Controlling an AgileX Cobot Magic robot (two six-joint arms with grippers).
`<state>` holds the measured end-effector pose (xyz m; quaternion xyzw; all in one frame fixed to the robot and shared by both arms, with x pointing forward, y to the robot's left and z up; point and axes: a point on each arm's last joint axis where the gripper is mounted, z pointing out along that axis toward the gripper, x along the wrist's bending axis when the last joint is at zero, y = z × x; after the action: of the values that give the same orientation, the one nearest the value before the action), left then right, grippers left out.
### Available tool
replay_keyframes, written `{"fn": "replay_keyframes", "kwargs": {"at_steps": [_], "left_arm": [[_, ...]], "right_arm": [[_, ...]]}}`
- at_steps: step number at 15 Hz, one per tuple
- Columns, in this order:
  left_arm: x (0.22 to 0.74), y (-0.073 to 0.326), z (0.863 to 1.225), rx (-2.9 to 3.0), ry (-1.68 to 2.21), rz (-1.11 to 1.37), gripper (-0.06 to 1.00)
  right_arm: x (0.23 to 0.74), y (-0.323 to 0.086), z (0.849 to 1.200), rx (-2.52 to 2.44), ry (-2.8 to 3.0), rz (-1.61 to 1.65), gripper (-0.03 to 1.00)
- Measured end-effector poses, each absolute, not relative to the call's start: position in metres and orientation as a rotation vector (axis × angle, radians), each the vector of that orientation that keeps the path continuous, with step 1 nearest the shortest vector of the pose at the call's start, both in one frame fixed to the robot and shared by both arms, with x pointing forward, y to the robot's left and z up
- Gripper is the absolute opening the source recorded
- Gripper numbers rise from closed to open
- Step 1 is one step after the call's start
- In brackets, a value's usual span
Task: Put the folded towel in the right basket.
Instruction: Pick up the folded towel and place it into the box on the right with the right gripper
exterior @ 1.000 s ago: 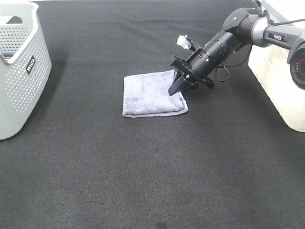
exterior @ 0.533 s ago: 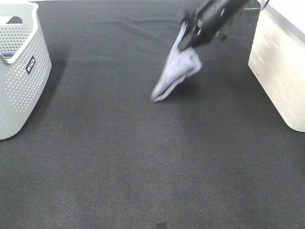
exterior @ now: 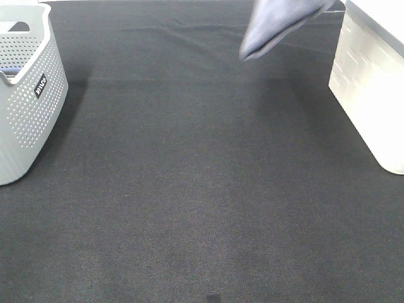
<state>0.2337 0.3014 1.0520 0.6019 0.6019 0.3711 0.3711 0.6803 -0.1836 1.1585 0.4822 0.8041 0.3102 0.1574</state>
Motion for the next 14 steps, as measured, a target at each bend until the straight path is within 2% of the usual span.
{"fn": "replay_keyframes", "kwargs": {"at_steps": [1,3,8,11,13,14], "left_arm": [[0.234,0.301,1.052,1.543,1.543,0.952,0.97],[0.234,0.301,1.052,1.543,1.543,0.952,0.97],[0.234,0.301,1.052,1.543,1.543,0.952,0.97],[0.234,0.301,1.052,1.543,1.543,0.952,0.97],[0.234,0.301,1.052,1.543,1.543,0.952,0.97],[0.234,0.301,1.052,1.543,1.543,0.952,0.97]], "right_arm": [[0.671,-0.199,1.178,1.385,2.214,0.836,0.06],[0.666,-0.231,1.195,1.457,2.106,0.832,0.06],[0.662,-0.349,1.205,1.747,1.783,0.759,0.06],[0.664,-0.373,1.193,1.822,1.742,0.727,0.06],[0.677,-0.376,1.17,1.896,1.766,0.717,0.07],[0.683,-0.376,1.156,1.926,1.787,0.708,0.11]]}}
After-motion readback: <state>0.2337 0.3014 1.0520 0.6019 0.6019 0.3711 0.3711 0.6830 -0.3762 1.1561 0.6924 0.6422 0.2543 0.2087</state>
